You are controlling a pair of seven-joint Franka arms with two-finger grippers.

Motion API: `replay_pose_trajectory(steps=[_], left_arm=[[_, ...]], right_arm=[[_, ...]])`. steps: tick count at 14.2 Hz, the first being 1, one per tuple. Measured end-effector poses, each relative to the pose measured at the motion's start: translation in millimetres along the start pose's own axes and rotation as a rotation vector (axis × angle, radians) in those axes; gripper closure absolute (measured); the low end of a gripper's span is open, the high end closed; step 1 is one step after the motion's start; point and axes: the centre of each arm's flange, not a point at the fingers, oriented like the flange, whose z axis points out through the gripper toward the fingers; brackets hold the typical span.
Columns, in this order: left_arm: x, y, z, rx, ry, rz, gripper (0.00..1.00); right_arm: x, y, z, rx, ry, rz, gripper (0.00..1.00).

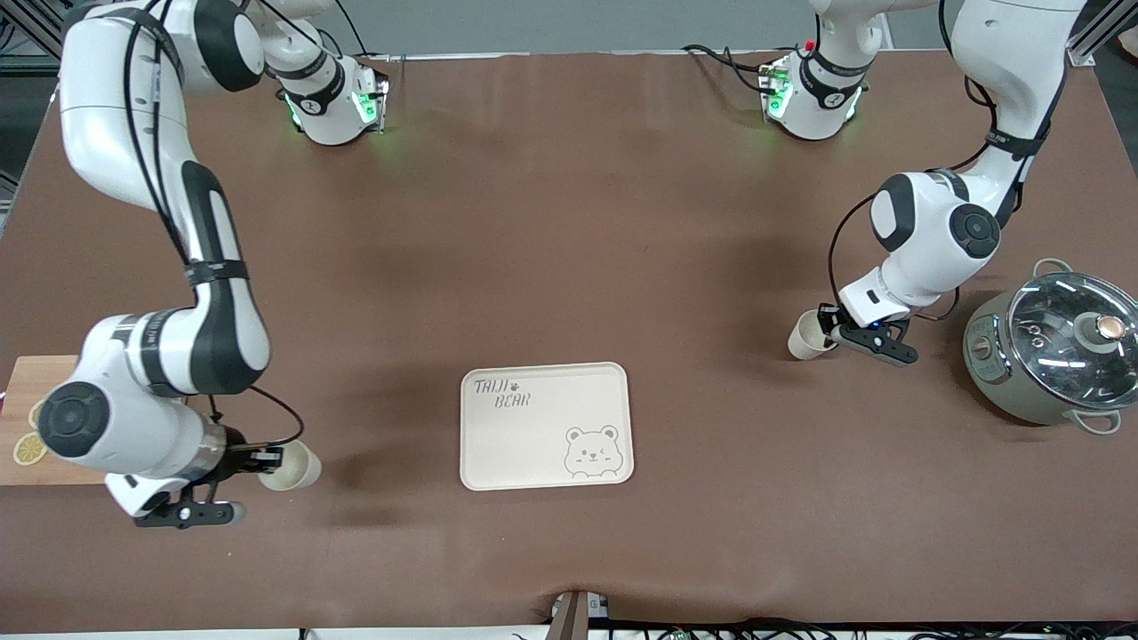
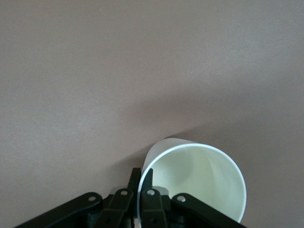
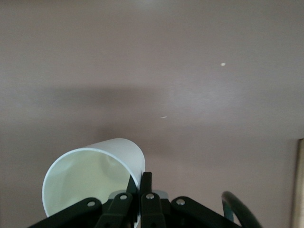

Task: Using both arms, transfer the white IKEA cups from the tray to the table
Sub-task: 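Lower the left cup beside the pot and open the left gripper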

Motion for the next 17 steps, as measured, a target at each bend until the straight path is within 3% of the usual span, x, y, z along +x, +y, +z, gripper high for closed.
replay_pose_trajectory(steps=[3,6,8,13,15,17], left_arm=[[-2,2,4,0.005,0.011,0.002,0.96],[-2,4,5,0.006,0.016,0.012,0.92],[1,13,6,0.005,0.020,0.029,0.72],[14,15,-8,0.011,0.044,0.040,0.22],[29,14,-26,-0.010,0.010,0.038,0.02],[49,13,-51,-0.027,-0.011,0.007,0.00]], right_arm=[[-2,42,0,0.001,0.000,-0.045,0.96],[-5,79,2,0.054,0.005,-0.061,0.96],[-7,97,7,0.077,0.018,-0.079,0.96],[-13,110,45,0.069,0.053,-0.092,0.96],[-17,109,57,0.071,0.044,-0.098,0.96],[-19,109,64,0.070,0.042,-0.098,0.96]])
